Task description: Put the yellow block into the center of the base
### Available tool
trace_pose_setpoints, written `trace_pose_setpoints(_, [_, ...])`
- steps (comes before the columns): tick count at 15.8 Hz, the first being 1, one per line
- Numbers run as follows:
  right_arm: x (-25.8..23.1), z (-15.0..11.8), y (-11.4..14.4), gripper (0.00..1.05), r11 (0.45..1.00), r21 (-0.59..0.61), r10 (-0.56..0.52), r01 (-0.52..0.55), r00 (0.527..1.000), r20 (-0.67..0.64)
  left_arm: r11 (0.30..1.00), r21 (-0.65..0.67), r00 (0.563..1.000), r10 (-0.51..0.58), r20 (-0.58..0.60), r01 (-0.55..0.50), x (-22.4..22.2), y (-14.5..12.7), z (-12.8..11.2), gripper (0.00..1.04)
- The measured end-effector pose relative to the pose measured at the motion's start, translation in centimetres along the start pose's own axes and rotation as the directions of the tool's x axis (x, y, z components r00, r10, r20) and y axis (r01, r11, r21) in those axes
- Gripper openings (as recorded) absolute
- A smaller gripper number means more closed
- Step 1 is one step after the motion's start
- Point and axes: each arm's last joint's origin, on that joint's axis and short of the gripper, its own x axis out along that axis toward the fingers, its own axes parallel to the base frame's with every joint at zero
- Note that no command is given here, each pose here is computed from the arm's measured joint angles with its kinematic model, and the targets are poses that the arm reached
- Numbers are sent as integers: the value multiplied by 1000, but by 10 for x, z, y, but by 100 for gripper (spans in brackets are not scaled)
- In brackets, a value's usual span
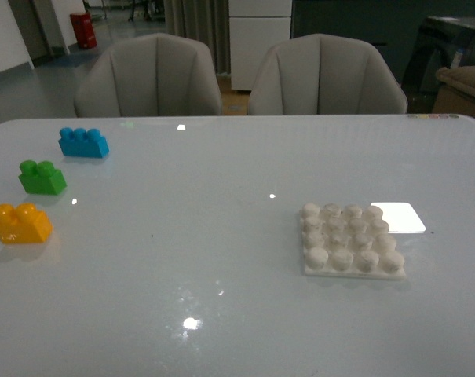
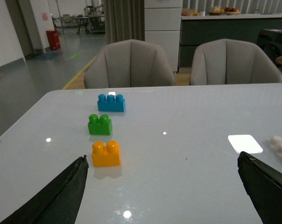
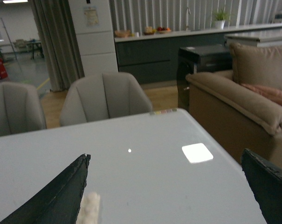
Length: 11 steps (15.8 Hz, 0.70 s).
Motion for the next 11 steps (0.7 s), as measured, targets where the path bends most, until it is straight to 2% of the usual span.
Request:
trace_pose_setpoints(2, [52,28,4,98,999,-10,34,-34,999,32,1000,0,1000,0,0,0,0,0,0,98])
trace_pose_setpoints(4, [121,25,11,98,998,-30,46,-51,988,-148,1000,0,1000,0,0,0,0,0,0,98])
trace_pose_setpoints(7, [212,-36,20,98,993,-104,-4,-48,892,-451,1000,0,1000,0,0,0,0,0,0,98])
trace_pose_setpoints(9, [232,-85,23,98,991,-121,-21,-65,800,-599,1000,0,1000,0,0,0,0,0,0,98])
trace_pose_setpoints(11, [230,-129,35,98,989,-64,46,-132,692,-721,1000,0,1000,0,0,0,0,0,0,98])
